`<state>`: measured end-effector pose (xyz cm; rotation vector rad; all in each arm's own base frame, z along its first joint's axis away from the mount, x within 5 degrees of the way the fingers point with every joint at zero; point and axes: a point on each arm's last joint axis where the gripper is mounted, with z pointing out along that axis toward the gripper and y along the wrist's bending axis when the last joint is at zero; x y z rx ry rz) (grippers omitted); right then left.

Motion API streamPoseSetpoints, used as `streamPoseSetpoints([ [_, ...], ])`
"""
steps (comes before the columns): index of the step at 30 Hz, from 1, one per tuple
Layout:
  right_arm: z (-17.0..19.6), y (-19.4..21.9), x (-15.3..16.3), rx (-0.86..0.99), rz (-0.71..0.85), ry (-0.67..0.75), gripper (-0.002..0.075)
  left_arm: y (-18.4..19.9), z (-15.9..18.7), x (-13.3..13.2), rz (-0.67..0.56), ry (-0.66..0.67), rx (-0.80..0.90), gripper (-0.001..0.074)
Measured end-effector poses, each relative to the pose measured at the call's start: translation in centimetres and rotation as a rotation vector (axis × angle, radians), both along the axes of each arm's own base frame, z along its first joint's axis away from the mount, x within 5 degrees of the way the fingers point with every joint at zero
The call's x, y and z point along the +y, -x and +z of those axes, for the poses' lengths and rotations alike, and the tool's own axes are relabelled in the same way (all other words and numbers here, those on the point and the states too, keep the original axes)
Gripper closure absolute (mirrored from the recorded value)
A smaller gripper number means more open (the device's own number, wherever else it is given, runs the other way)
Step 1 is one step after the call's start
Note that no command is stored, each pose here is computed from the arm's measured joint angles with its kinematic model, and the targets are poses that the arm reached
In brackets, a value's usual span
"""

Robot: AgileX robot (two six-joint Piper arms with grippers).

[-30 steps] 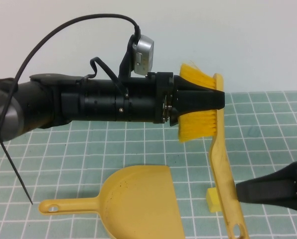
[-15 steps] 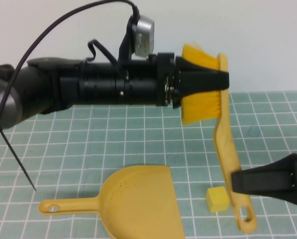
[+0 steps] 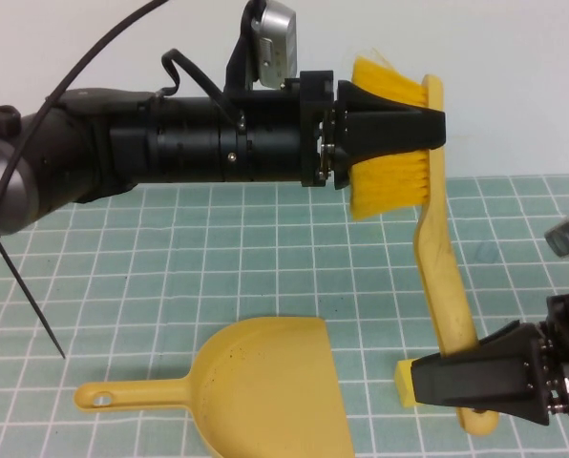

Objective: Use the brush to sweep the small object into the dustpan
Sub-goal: Hand over the broom, then pick up the dustpan from the table

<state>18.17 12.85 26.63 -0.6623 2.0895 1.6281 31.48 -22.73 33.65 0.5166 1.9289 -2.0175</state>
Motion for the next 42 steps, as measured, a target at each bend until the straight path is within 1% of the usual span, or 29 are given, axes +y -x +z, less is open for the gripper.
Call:
streamPoseSetpoints([
  [1,0.0,0.0,0.0,0.000,0.000,0.000,0.0559,0.0,0.0,0.0,-0.002,0.001,0.000,0.0570],
  [3,0.0,0.0,0.0,0.002,-0.002,0.000,0.0560,0.0,0.0,0.0,-0.002,0.000,0.016,0.0531],
  [5,0.0,0.0,0.0,-0.011,-0.002,0.000,0.0560,0.0,0.0,0.0,-0.001,-0.003,0.050,0.0444],
  [6,0.0,0.0,0.0,-0.019,-0.001,-0.001,0.0560,0.0,-0.1,0.0,-0.001,-0.009,0.063,0.0377],
  [7,0.0,0.0,0.0,-0.026,0.002,-0.002,0.0560,0.1,-0.3,0.0,-0.009,-0.032,0.066,0.0307],
  [10,0.0,0.0,0.0,-0.031,0.001,-0.001,0.0560,0.4,-1.3,0.1,-0.043,-0.150,0.077,0.0148],
  [11,-0.1,-0.1,0.0,-0.030,-0.002,0.004,0.0561,0.5,-1.6,0.1,-0.054,-0.187,0.074,0.0116],
  [13,-0.1,-0.2,0.0,-0.027,-0.011,0.019,0.0563,0.9,-2.3,0.4,-0.086,-0.283,0.054,0.0084],
  [16,0.3,-0.8,-0.3,-0.038,-0.036,0.051,0.0566,1.2,-2.5,0.7,-0.098,-0.353,0.041,0.0066],
  [18,0.6,-1.7,-0.7,-0.058,-0.094,0.078,0.0567,1.5,-2.1,0.9,-0.093,-0.368,0.017,0.0064],
  [23,1.7,-4.6,-3.0,-0.116,-0.353,0.166,0.0568,2.6,-0.8,1.6,-0.095,-0.431,-0.064,0.0064],
  [24,1.6,-5.0,-3.6,-0.123,-0.389,0.196,0.0568,2.9,-0.6,1.9,-0.099,-0.474,-0.094,0.0064],
  [26,1.4,-5.4,-4.4,-0.143,-0.411,0.279,0.0568,3.4,-0.8,2.7,-0.114,-0.596,-0.151,0.0064],
  [28,1.0,-5.3,-4.9,-0.136,-0.386,0.379,0.0568,3.7,-1.4,4.0,-0.128,-0.773,-0.238,0.0065],
  [31,0.0,-4.6,-5.3,-0.068,-0.319,0.535,0.0568,3.8,-1.8,6.2,-0.136,-1.039,-0.372,0.0081],
  [34,-0.9,-3.6,-5.2,-0.001,-0.249,0.663,0.0568,3.4,-2.1,7.9,-0.116,-1.234,-0.418,0.0119],
  [36,-1.3,-3.0,-4.9,0.044,-0.209,0.730,0.0568,3.2,-2.3,8.5,-0.097,-1.308,-0.417,0.0145],
  [38,-1.6,-2.4,-4.5,0.077,-0.180,0.774,0.0568,3.1,-2.4,8.8,-0.101,-1.341,-0.431,0.0169],
  [42,-1.7,-1.8,-3.7,0.102,-0.134,0.804,0.0568,3.3,-3.2,9.0,-0.178,-1.360,-0.490,0.0195],
])
